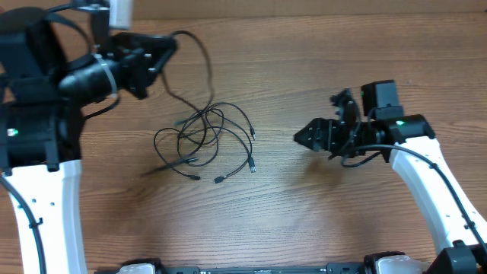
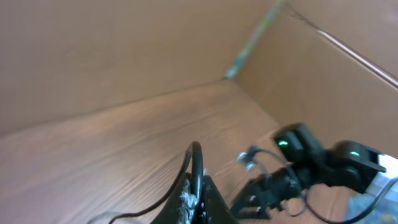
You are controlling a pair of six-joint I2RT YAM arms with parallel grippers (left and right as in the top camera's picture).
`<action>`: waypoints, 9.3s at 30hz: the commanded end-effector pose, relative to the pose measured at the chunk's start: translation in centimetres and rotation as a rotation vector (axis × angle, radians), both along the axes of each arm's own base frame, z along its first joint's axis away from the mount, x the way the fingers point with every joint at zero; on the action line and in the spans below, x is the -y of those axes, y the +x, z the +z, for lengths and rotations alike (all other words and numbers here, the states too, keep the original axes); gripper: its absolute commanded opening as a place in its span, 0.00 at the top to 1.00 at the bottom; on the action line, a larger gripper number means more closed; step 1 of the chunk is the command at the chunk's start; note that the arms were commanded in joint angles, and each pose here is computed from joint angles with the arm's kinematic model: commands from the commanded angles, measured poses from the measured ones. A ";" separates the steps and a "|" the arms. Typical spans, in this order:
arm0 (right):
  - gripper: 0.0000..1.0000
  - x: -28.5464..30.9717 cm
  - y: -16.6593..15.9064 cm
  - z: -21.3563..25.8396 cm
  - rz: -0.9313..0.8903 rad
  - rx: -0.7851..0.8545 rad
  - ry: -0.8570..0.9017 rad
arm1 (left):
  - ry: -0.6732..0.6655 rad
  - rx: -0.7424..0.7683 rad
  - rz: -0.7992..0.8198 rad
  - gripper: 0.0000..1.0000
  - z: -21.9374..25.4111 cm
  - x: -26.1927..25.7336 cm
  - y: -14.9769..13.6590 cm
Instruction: Untangle cables
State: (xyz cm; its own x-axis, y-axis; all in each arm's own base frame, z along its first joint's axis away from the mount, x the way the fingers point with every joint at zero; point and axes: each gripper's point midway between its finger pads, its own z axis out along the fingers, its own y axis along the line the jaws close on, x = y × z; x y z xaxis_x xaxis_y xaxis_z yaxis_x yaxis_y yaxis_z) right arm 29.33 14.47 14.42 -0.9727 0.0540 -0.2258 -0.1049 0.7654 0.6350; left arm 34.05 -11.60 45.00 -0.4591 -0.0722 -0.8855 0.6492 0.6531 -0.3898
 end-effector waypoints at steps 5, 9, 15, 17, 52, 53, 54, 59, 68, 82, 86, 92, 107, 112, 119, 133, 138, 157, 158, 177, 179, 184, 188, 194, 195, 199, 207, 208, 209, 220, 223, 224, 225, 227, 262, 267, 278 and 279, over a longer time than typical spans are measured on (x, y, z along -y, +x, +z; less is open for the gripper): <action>0.14 -4.1 -0.8 1.0 0.156 0.090 0.054 | 0.024 0.199 -0.167 0.96 3.4 5.0 -2.1; 0.14 -2.2 -0.2 -0.6 0.050 0.045 -0.070 | 0.072 0.217 -0.009 0.96 3.5 2.9 -0.2; 0.10 -1.3 0.0 -1.2 0.013 0.031 -0.126 | -0.053 0.223 0.122 0.96 6.8 0.0 0.3; 0.09 -1.3 0.0 -1.2 0.013 0.035 -0.126 | -0.148 0.212 0.093 0.96 8.6 0.0 -0.4; 0.10 -1.2 0.0 -1.2 0.012 0.033 -0.130 | -0.280 0.264 0.163 0.96 18.1 -7.4 -1.5; 0.09 -1.2 -0.1 -1.3 0.012 0.030 -0.131 | -0.278 0.256 0.178 0.96 18.1 -8.4 -1.4; 0.09 -1.2 -0.1 -1.3 0.012 0.029 -0.131 | -0.274 0.250 0.196 0.96 18.1 -9.3 -1.4; 0.09 -1.3 0.1 -1.2 0.011 0.039 -0.129 | -0.241 0.178 0.370 0.96 15.8 -14.1 -0.6; 0.09 -1.3 0.1 -1.2 0.011 0.039 -0.128 | 0.192 -0.241 1.368 0.96 2.2 -31.0 -1.9; 0.09 -1.2 -0.3 -1.4 0.013 0.020 -0.134 | 0.372 -0.588 1.710 0.20 -6.3 -38.7 -3.2; 0.09 -1.2 -0.2 -1.4 0.012 0.023 -0.133 | 0.324 -0.623 1.627 0.01 -7.3 -37.5 -2.4; 0.09 -1.2 -0.2 -1.4 0.012 0.022 -0.133 | 0.187 -0.711 1.403 0.00 -9.1 -33.4 -1.0; 0.09 -1.1 -0.5 -1.5 0.013 0.011 -0.136 | 0.145 -0.915 1.236 0.05 -11.4 -28.0 -4.6; 0.09 -1.1 -0.5 -1.5 0.013 0.011 -0.136 | 0.178 -0.996 1.326 0.06 -13.0 -27.2 -8.9; 0.09 -1.1 -0.5 -1.5 0.013 0.011 -0.136 | 0.197 -1.018 1.552 0.07 -17.8 -29.4 -11.0; 0.09 -0.9 -0.7 -1.6 0.010 0.000 -0.148 | 0.437 -1.188 1.694 0.12 -35.5 -36.5 -7.1; 0.09 -0.5 -0.9 -2.0 0.002 -0.012 -0.174 | 0.548 -1.229 1.739 0.15 -38.2 -38.3 -7.6; 0.09 -0.4 -1.3 -2.1 0.004 -0.034 -0.179 | 0.518 -1.134 1.719 0.96 -38.8 -39.8 -5.1; 0.09 -0.4 -1.4 -2.1 0.004 -0.035 -0.179 | 0.511 -1.132 1.715 0.96 -38.6 -39.8 -4.9; 0.09 -0.1 -1.3 -2.3 -0.002 -0.034 -0.197 | 0.533 -1.173 1.729 0.50 -35.3 -39.7 -5.4; 0.09 -0.1 -1.4 -2.3 -0.002 -0.037 -0.198 | 0.533 -1.153 1.759 0.45 -36.1 -40.2 -5.6; 0.09 0.0 -1.6 -2.4 -0.001 -0.046 -0.200 | 0.509 -1.118 1.785 0.40 -37.5 -40.9 -5.6; 0.10 0.0 -1.6 -2.4 -0.002 -0.046 -0.199 | 0.493 -1.098 1.802 0.39 -37.7 -41.4 -5.6; 0.10 0.0 -1.6 -2.4 -0.002 -0.046 -0.199 | 0.492 -1.083 1.806 0.59 -37.6 -41.8 -5.5; 0.09 0.0 -1.6 -2.4 -0.002 -0.046 -0.199 | 0.492 -1.083 1.807 0.72 -37.6 -41.8 -5.5; 0.09 0.0 -1.5 -2.4 -0.002 -0.046 -0.199 | 0.474 -1.086 1.793 0.96 -37.7 -41.6 -5.2; 0.09 0.0 -1.6 -2.4 -0.001 -0.049 -0.200 | 0.184 -0.989 1.521 0.96 -31.3 -39.3 1.9; 0.09 0.0 -1.6 -2.4 -0.001 -0.050 -0.200 | 0.178 -0.953 1.518 0.96 -29.4 -39.6 2.6; 0.09 0.0 -1.7 -2.4 -0.001 -0.052 -0.201 | 0.178 -0.905 1.524 0.96 -27.0 -40.0 3.2; 0.10 0.0 -1.7 -2.4 -0.004 -0.055 -0.200 | 0.075 -0.277 1.603 0.96 -3.1 -41.8 5.8; 0.10 0.0 -1.7 -2.4 -0.004 -0.055 -0.200 | 0.053 -0.155 1.612 0.96 1.4 -41.2 4.8; 0.10 0.0 -1.7 -2.4 -0.004 -0.055 -0.200 | 0.048 -0.128 1.614 0.96 2.4 -41.1 4.6; 0.10 0.0 -1.7 -2.4 -0.004 -0.055 -0.200 | 0.042 -0.090 1.617 0.96 3.7 -40.9 4.2; 0.09 0.0 -1.7 -2.4 -0.004 -0.054 -0.201 | 0.037 -0.064 1.620 0.96 4.6 -40.8 3.9; 0.10 0.0 -1.6 -2.4 -0.004 -0.049 -0.198 | 0.128 -0.794 1.432 0.43 -12.6 -37.5 2.9; 0.10 0.0 -1.6 -2.4 -0.004 -0.051 -0.199 | 0.129 -0.800 1.430 0.00 -12.7 -37.5 2.9; 0.09 0.0 -1.6 -2.4 -0.004 -0.050 -0.199 | 0.124 -0.836 1.375 0.01 -13.2 -36.1 2.9; 0.09 0.0 -1.6 -2.4 -0.004 -0.051 -0.199 | 0.129 -0.835 1.352 0.00 -13.2 -35.5 3.2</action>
State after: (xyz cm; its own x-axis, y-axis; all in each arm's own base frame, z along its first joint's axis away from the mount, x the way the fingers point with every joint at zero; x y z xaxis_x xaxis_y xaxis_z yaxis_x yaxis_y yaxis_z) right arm 27.79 14.58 12.23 -0.9821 0.0121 -0.1877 -0.0811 0.8734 0.4803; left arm 36.42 25.08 32.13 -0.4174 -0.7740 -0.4761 -0.8010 0.5608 -0.2096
